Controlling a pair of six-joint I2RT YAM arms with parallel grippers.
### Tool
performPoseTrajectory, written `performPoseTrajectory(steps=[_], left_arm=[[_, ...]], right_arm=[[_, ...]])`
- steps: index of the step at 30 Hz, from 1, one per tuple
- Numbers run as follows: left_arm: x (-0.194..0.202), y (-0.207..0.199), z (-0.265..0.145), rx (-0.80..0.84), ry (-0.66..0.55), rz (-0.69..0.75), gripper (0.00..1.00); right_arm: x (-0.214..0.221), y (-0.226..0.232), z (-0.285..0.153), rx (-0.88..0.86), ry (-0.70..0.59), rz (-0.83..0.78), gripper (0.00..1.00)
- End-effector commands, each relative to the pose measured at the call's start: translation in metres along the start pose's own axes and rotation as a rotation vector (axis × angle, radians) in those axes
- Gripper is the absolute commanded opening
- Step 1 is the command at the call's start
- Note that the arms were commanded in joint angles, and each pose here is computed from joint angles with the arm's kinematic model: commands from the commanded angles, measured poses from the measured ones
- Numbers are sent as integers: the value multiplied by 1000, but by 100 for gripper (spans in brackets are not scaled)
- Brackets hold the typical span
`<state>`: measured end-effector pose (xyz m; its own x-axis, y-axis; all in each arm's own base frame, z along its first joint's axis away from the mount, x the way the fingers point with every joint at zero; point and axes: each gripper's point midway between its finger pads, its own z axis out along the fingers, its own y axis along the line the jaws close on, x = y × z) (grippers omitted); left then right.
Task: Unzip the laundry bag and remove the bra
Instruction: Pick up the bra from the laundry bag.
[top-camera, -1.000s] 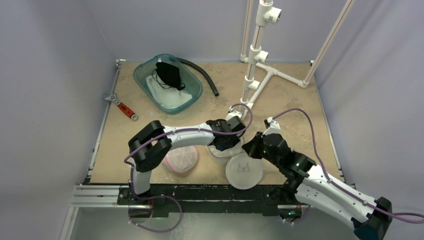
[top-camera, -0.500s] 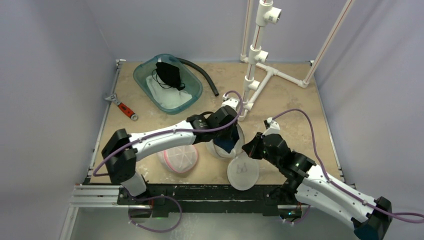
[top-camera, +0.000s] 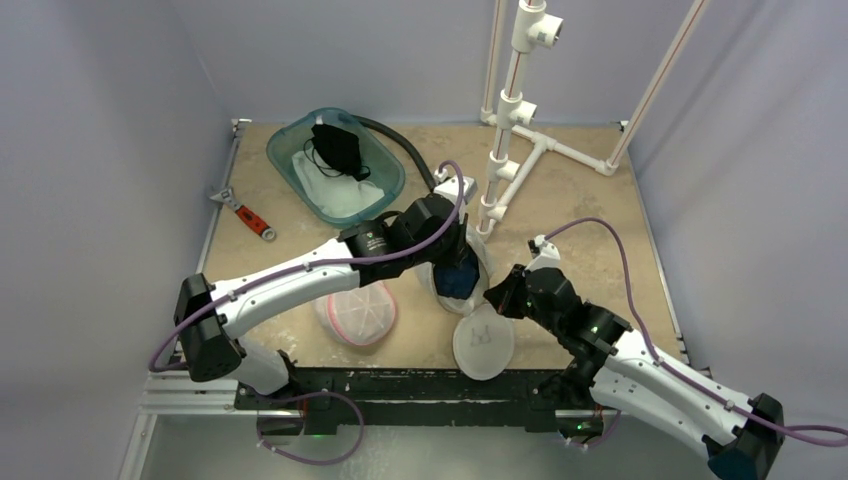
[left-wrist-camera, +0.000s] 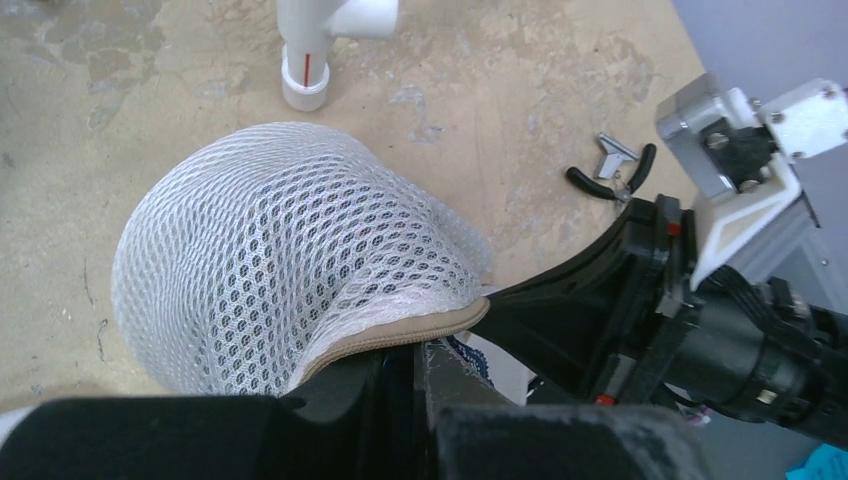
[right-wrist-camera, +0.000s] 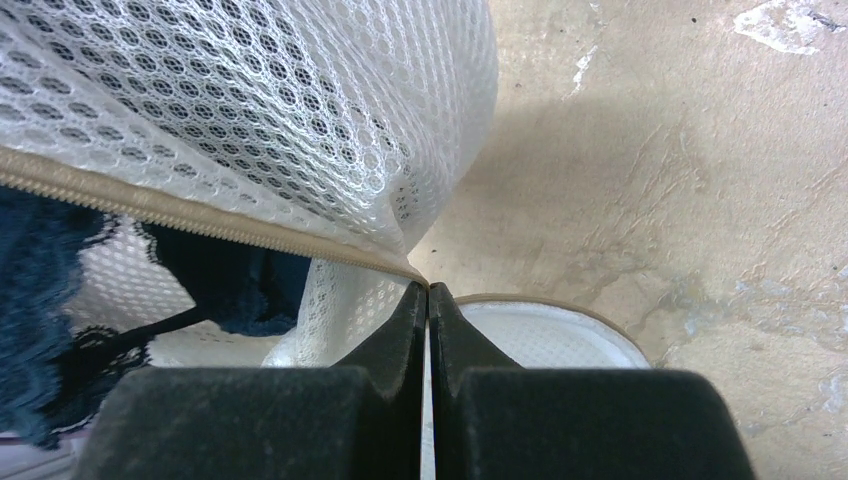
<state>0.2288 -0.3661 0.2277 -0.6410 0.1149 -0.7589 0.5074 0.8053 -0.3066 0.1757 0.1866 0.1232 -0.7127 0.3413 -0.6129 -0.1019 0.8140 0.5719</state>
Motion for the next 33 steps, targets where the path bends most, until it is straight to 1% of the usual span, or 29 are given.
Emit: performPoseTrajectory(steps=[1, 6, 7, 8, 10, 11, 13, 14, 17, 20, 22, 24, 25, 26, 29, 30, 31, 33], left_arm=[[-39, -23, -31, 102, -85, 13, 0], [-25, -19, -32, 114, -39, 70, 0], [-20, -18, -32, 116, -30, 75, 0], [-14, -15, -30, 114, -16, 81, 0], [-1, -11, -26, 110, 10, 82, 0], [5, -8, -23, 107, 19, 80, 0], [16, -4, -18, 101, 38, 73, 0], [20, -3, -17, 101, 45, 70, 0], [30, -1, -14, 110, 59, 60, 0], [33, -3, -14, 124, 63, 54, 0], [33, -4, -15, 132, 65, 53, 0], [35, -5, -16, 142, 70, 54, 0], [35, -5, -17, 143, 69, 54, 0], [34, -4, -17, 141, 68, 53, 0], [34, -2, -17, 127, 64, 55, 0], [34, 0, -17, 119, 65, 55, 0], [35, 0, -16, 118, 67, 55, 0], [36, -1, -15, 121, 71, 54, 0]], right_arm=[[-3, -4, -2, 20, -18, 19, 0], [-13, 13, -10, -51, -37, 26, 0], [-16, 16, -12, -63, -46, 27, 2], [-20, 21, -15, -77, -55, 27, 12], [-25, 27, -19, -102, -69, 22, 37], [-28, 31, -20, -113, -77, 17, 47], [-32, 35, -21, -123, -88, 4, 59], [-34, 36, -21, -127, -91, -1, 62], [-33, 39, -17, -134, -85, -14, 64], [-34, 40, -12, -128, -86, -16, 62], [-34, 40, -9, -121, -83, -10, 55], [-31, 43, -6, -127, -66, -15, 44], [-30, 45, -5, -138, -58, -21, 42], [-34, 48, -4, -144, -71, -25, 43], [-41, 62, -9, -209, -97, -50, 55], [-42, 66, -12, -234, -103, -54, 57], [-44, 70, -16, -264, -115, -59, 57], [-44, 74, -18, -293, -118, -74, 54]])
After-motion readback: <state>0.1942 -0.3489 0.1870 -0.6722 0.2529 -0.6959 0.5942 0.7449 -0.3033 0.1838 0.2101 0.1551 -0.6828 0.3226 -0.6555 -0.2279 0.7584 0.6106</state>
